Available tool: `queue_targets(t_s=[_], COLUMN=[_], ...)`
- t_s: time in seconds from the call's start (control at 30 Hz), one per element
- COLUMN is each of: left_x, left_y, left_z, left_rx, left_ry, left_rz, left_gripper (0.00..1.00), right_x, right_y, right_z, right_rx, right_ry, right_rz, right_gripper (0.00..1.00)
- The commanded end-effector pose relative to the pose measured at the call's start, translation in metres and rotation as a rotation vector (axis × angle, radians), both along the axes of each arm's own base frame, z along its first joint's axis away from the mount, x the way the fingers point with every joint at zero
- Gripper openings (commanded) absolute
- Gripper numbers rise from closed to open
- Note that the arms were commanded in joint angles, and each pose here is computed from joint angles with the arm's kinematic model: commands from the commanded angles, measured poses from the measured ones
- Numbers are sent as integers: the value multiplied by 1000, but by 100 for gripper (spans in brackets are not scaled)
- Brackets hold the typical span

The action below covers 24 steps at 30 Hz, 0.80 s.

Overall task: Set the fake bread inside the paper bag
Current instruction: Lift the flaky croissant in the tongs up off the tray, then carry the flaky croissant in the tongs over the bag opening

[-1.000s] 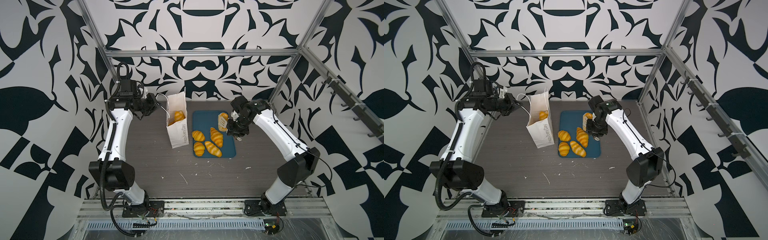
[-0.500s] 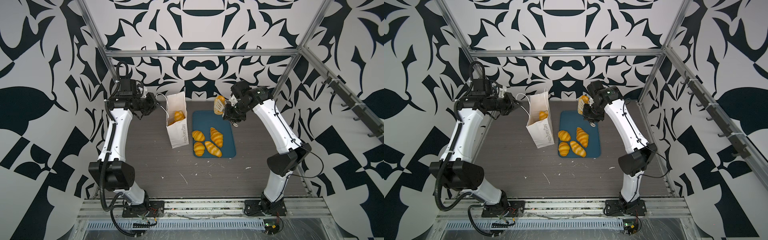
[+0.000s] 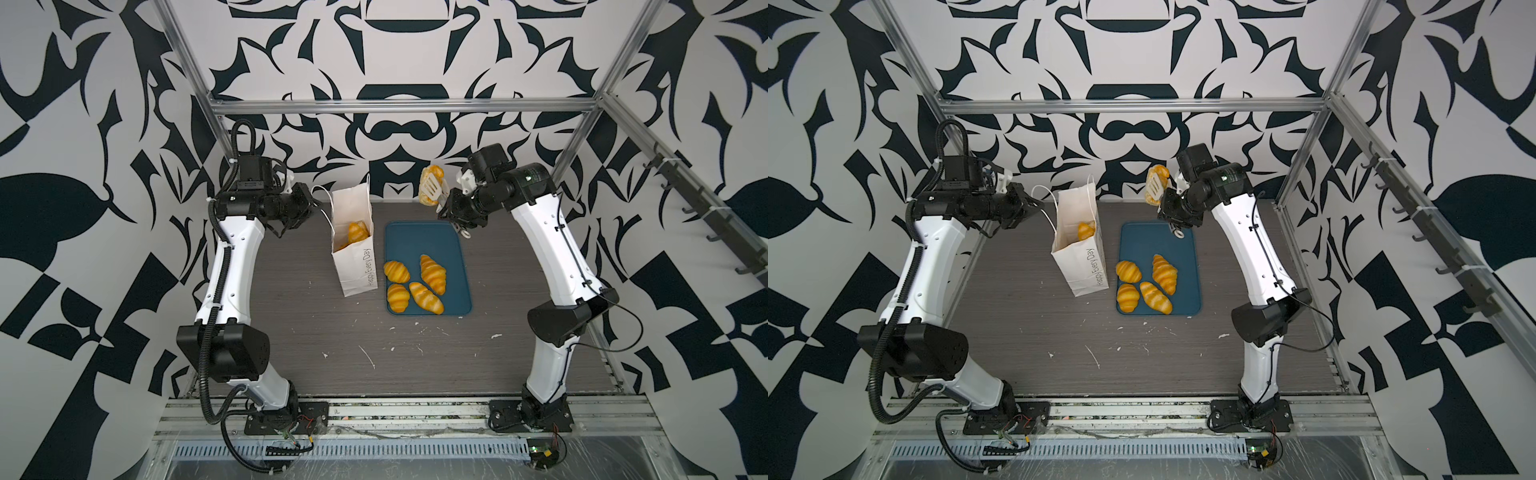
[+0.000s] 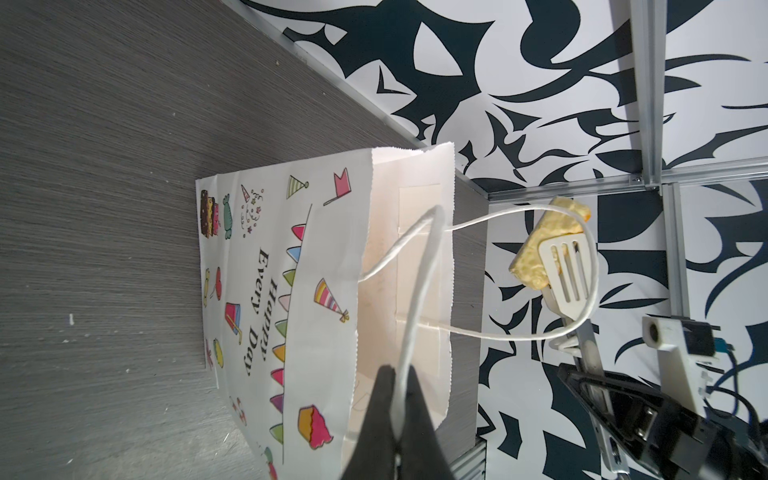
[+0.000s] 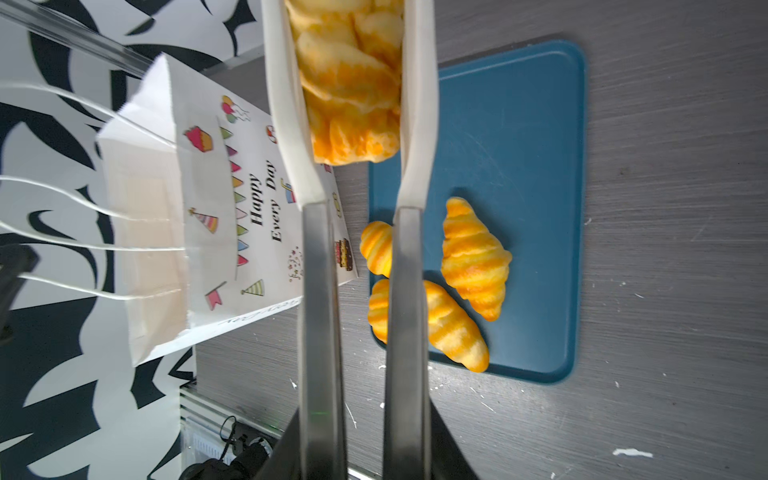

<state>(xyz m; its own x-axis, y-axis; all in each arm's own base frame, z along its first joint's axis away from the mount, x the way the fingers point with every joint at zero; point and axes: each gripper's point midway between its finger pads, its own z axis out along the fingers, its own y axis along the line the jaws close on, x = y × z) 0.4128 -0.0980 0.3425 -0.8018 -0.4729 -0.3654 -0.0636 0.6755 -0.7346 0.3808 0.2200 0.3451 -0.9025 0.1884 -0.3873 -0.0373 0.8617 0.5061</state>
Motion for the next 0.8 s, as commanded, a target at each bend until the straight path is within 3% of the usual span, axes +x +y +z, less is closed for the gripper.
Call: queue_targets(t_s=[0.0, 0.47, 0.77], left_x=[-6, -7, -6], left_y=[-1, -1, -3], left_z=[10, 12, 11], left_rx=[6, 7, 6], left_ry=[-13, -13, -9], left_rz=[-4, -3, -6], left_gripper=[0, 0, 0], right_x=[5, -5, -29], right_y=[13, 37, 63], right_z=[54, 122, 158], right_rx=[138, 375, 476], right_ry=[-156, -371, -479], right_rz=[26, 142, 288], right_gripper=[34, 35, 35])
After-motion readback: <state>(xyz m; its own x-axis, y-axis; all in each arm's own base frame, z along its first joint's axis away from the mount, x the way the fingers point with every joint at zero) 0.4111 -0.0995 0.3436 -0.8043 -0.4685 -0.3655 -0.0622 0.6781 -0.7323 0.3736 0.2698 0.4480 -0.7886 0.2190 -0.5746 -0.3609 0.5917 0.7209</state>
